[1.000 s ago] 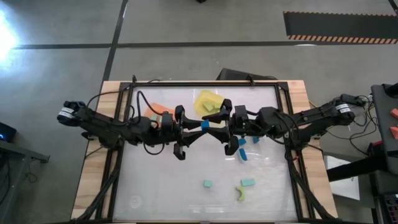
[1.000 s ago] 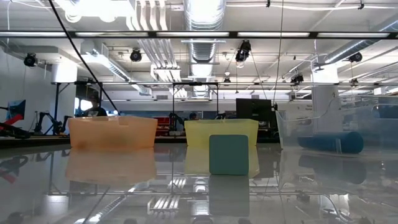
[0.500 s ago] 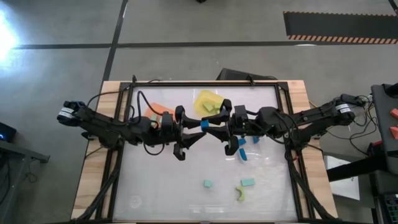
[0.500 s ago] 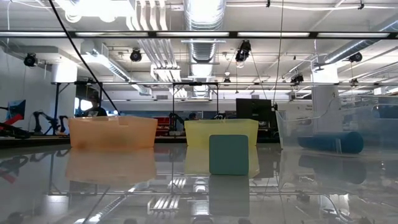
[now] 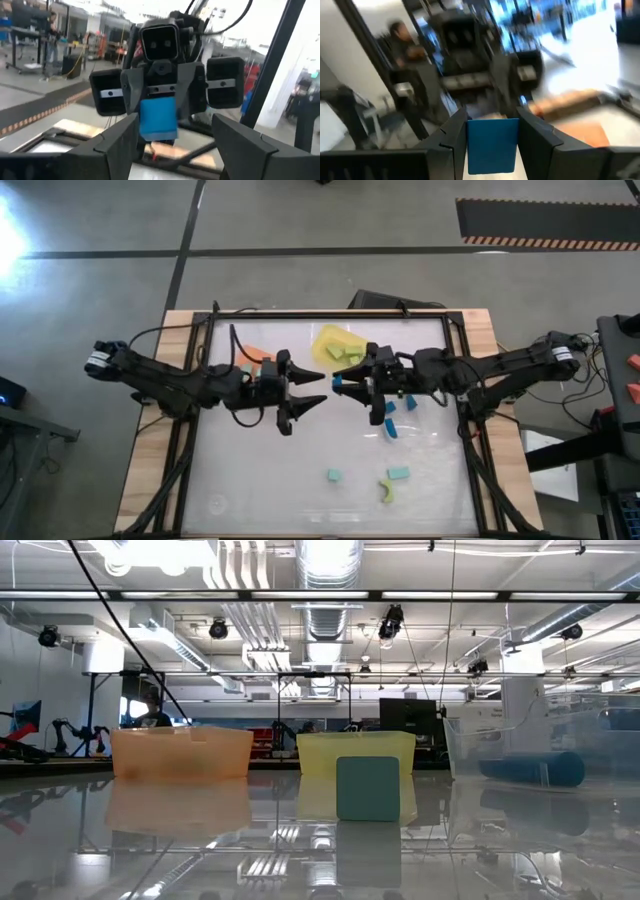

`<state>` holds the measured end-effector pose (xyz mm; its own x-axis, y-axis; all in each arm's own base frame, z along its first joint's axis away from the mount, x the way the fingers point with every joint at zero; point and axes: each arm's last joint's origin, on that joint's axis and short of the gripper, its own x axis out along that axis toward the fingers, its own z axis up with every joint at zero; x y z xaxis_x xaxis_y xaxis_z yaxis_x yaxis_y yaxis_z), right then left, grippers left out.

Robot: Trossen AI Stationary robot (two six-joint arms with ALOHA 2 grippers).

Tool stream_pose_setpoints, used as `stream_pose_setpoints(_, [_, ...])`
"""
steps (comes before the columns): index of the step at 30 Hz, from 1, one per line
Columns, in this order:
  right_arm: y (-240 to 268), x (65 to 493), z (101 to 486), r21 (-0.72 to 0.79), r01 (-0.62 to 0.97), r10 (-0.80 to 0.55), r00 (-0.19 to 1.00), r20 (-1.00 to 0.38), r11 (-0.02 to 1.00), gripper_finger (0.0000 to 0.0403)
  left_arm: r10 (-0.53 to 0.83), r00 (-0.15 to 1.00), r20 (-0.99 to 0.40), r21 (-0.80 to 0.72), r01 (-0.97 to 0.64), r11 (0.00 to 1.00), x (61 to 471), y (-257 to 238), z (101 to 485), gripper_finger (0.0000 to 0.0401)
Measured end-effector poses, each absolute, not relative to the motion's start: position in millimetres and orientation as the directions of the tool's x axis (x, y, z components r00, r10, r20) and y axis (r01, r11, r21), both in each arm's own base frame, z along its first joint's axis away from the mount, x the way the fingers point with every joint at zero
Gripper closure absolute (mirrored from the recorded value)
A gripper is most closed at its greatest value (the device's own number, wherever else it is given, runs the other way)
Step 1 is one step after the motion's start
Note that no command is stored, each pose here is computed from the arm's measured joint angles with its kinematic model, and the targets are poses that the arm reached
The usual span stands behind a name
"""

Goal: Sort & place blocks by color
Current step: Put the blue block into the transparent bin

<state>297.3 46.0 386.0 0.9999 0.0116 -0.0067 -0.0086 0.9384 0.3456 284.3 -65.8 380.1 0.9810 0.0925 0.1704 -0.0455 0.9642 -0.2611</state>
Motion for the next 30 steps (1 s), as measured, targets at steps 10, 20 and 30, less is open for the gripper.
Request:
stream_pose_setpoints(10, [31.0,259.8,322.8,0.347,0.417,-0.057,0.704,-0.708,0.84,0.0276,0.118,0.986,0.117,-0.27,-0.082,0.959,278.4,-63.3,379.3,0.0165])
stream_pose_setpoints(20, [19.4,212.2,237.6,0.055,0.706,-0.034,0.112,-0.993,0.706,0.0275,0.128,0.986,0.106,-0.267,-0.096,0.959,279.3,-62.0,376.7,0.0165])
stream_pose_setpoints(30, [21.3,209.8,205.2,0.13,0.731,0.041,0.139,-0.989,0.67,0.0274,0.134,0.986,0.098,-0.266,-0.104,0.958,279.6,-61.4,373.8,0.0165])
